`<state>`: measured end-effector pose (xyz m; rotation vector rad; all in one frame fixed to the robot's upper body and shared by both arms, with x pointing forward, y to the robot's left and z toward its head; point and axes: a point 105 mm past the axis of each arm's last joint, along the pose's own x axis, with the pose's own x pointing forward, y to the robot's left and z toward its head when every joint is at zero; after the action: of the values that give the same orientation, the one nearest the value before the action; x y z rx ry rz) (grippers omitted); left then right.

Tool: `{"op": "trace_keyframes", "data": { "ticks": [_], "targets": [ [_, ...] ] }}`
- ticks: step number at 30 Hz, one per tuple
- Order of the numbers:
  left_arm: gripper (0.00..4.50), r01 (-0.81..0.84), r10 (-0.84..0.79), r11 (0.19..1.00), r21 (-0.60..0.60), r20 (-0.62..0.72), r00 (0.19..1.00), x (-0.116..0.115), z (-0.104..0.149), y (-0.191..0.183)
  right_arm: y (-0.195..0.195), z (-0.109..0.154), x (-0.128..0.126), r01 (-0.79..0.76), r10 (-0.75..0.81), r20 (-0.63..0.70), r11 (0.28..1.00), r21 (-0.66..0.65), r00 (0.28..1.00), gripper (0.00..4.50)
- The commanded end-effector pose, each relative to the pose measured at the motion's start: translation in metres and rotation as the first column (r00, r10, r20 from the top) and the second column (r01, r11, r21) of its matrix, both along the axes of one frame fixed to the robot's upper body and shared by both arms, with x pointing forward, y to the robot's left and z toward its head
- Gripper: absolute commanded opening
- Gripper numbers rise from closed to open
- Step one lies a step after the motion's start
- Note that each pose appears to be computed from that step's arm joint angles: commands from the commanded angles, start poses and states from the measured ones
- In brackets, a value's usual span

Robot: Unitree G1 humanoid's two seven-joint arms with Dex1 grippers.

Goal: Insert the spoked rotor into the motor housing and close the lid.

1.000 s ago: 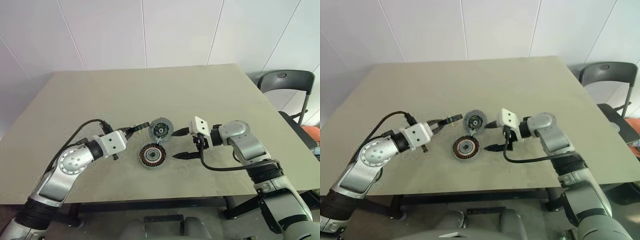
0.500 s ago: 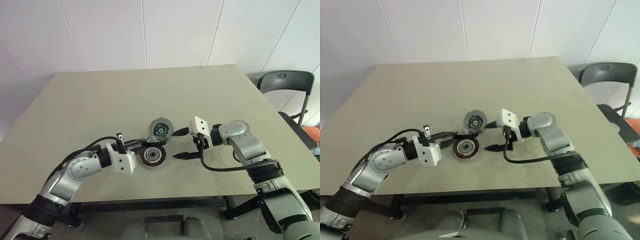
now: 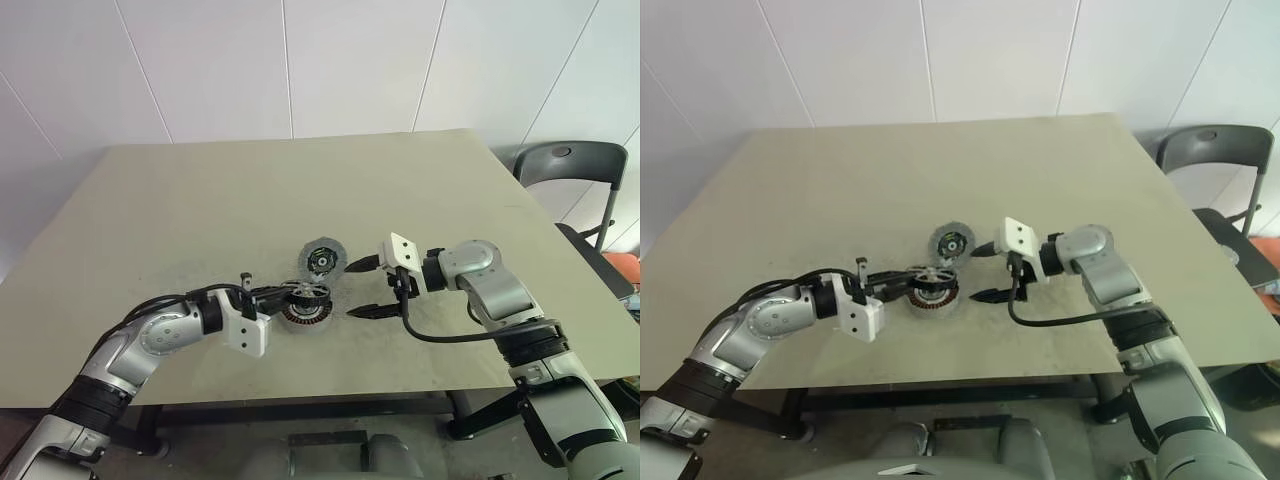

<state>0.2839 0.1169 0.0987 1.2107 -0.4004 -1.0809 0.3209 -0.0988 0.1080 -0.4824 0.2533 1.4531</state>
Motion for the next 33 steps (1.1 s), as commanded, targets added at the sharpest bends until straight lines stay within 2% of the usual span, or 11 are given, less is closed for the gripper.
{"op": "trace_keyframes", "data": {
  "ticks": [1,2,3,6,9,14,21,25,29,33],
  "targets": [
    [0.40,0.005,-0.004,0.999,-0.036,0.038,0.999,0.006,0.018,0.002,0.002,0.013,0.001,-0.013,0.012,0.045,1.000,0.018,0.999,4.50],
    [0.40,0.020,-0.018,0.999,-0.041,0.043,0.999,0.005,0.021,0.000,0.002,0.013,0.001,-0.014,0.013,0.045,1.000,0.018,0.999,4.50],
    [0.96,0.031,-0.028,0.997,-0.064,0.044,0.999,0.004,0.025,-0.003,0.002,0.013,0.001,-0.014,0.014,0.046,1.000,0.017,0.999,4.50],
    [1.67,0.066,-0.061,0.991,-0.116,0.051,0.997,-0.001,0.037,-0.011,0.003,0.013,0.002,-0.016,0.015,0.046,1.000,0.018,0.999,4.50],
    [2.70,0.096,-0.087,0.986,-0.133,0.068,0.994,-0.006,0.043,-0.017,0.003,0.013,0.002,-0.017,0.016,0.046,1.000,0.019,0.999,4.50],
    [4.36,0.098,-0.095,0.987,-0.124,0.030,0.995,-0.012,0.039,-0.014,0.004,0.014,0.001,-0.017,0.016,0.045,1.000,0.022,0.999,4.50],
    [4.46,0.067,-0.074,0.993,-0.097,-0.075,0.994,-0.027,0.040,0.001,0.003,0.012,0.000,-0.017,0.016,0.040,1.000,0.022,0.999,4.50],
    [4.46,0.000,-0.006,0.995,-0.099,-0.065,0.998,-0.023,0.054,0.011,0.005,0.011,0.000,-0.024,0.023,0.037,0.999,0.024,0.999,4.50],
    [4.46,-0.061,0.056,0.996,-0.069,-0.077,0.995,-0.017,0.055,0.023,0.010,0.011,0.000,-0.036,0.035,0.035,0.999,0.029,0.999,4.50],
    [4.46,-0.124,0.100,0.988,-0.095,-0.222,0.970,-0.019,0.057,0.033,0.009,0.011,0.000,-0.038,0.036,0.036,0.999,0.029,0.999,4.50]
  ]
}}
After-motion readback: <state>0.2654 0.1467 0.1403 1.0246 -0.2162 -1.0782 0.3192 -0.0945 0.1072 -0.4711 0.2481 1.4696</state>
